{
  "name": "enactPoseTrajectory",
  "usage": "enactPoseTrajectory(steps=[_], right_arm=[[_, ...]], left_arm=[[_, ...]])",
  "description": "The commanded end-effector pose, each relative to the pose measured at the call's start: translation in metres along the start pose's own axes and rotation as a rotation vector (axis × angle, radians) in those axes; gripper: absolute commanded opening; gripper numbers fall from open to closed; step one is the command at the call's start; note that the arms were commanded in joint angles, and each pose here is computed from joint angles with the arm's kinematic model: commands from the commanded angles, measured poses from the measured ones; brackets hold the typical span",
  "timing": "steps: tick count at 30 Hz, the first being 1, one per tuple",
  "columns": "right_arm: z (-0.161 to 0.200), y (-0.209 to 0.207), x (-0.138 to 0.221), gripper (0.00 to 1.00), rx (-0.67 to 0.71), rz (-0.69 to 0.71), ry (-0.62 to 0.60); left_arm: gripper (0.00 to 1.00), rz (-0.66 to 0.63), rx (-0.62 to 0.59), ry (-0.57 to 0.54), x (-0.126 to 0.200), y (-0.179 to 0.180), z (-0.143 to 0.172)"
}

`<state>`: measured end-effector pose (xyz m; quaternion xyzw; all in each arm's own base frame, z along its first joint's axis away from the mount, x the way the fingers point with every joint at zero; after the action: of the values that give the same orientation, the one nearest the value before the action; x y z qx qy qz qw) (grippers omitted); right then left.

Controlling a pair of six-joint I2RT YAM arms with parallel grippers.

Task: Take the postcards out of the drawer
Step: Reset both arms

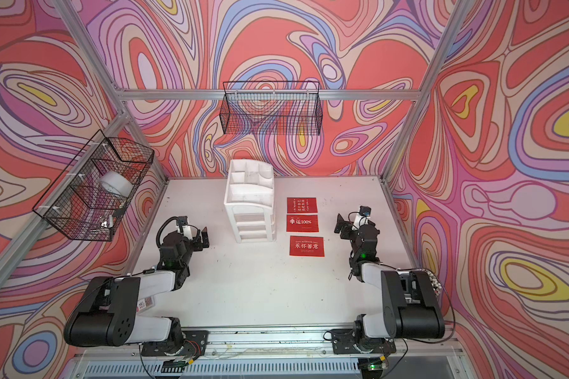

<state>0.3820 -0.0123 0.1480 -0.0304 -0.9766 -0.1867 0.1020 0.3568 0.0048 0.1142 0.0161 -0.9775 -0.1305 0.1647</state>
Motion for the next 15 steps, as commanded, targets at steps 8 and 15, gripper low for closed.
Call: enactPoseTrajectory(steps=[8, 15], right_arm=[[0.015, -0.009, -0.003, 0.98, 0.041, 0.002, -0.032], [0.032, -0.006, -0.017, 0.98, 0.07, -0.052, 0.012]], left_arm=[[1.0, 0.045, -0.027, -0.063, 0.0, -0.007, -0.003], [1.0, 0.061, -0.032, -0.091, 0.002, -0.012, 0.001]])
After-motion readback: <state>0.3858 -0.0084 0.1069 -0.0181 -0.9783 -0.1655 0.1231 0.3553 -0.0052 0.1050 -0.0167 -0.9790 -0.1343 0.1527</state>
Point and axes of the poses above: each gripper's point midway between its finger pads, its own x axis back along the fingers, its own y axis along the line the jaws close on, z = x × y, the point moved 2 cm from there along x, back along the fingers, and after that the axes turned 15 degrees about -x, right-handed, at the moved point
